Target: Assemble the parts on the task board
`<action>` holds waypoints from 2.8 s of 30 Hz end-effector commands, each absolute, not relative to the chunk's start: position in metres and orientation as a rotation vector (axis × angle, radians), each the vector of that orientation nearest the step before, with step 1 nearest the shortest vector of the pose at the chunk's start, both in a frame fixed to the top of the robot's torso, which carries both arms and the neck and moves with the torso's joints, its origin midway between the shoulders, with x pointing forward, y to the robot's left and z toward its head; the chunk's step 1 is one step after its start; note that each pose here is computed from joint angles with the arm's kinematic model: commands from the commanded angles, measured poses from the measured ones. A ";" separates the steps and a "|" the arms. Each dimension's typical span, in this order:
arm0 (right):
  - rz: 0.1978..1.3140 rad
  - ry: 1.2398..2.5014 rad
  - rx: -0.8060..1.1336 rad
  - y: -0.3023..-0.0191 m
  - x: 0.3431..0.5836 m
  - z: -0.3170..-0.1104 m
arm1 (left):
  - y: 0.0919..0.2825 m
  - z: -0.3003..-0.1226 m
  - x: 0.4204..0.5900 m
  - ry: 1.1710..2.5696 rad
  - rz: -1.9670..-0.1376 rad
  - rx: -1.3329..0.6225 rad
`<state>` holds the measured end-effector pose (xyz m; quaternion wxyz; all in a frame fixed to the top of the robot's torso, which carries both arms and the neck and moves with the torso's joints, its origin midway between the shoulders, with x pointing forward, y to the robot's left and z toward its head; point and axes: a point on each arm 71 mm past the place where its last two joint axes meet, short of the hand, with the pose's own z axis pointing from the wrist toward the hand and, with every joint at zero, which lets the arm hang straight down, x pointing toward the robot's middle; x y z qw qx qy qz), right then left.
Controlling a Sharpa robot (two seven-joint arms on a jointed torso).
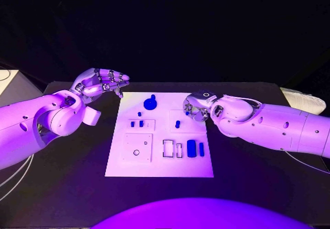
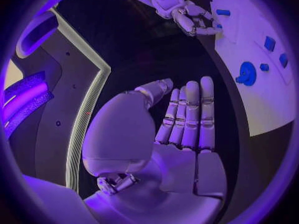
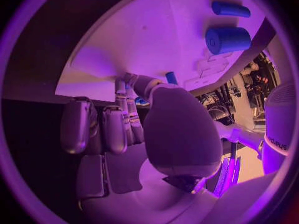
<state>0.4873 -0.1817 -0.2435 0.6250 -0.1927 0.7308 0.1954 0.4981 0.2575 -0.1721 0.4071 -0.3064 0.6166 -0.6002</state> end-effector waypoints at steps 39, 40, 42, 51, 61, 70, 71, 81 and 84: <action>0.532 1.784 -0.176 -0.184 0.487 -0.252 | 0.257 -0.173 0.499 1.571 -1.523 -0.772; 0.532 1.784 -0.177 -0.184 0.487 -0.252 | 0.257 -0.173 0.499 1.571 -1.523 -0.772; 0.532 1.786 -0.177 -0.183 0.487 -0.252 | 0.257 -0.173 0.499 1.571 -1.523 -0.772; 0.512 1.768 -0.187 -0.183 0.487 -0.251 | 0.257 -0.173 0.499 1.573 -1.521 -0.773; 0.499 1.672 -0.226 -0.180 0.486 -0.244 | 0.258 -0.173 0.500 1.578 -1.513 -0.770; 0.550 1.590 -0.225 -0.177 0.479 -0.235 | 0.260 -0.174 0.500 1.578 -1.506 -0.771; 0.556 1.581 -0.224 -0.178 0.478 -0.233 | 0.260 -0.174 0.501 1.578 -1.505 -0.771; 0.628 1.489 -0.200 -0.181 0.467 -0.209 | 0.262 -0.174 0.501 1.573 -1.498 -0.773; 0.666 1.469 -0.184 -0.178 0.462 -0.203 | 0.261 -0.174 0.501 1.571 -1.500 -0.772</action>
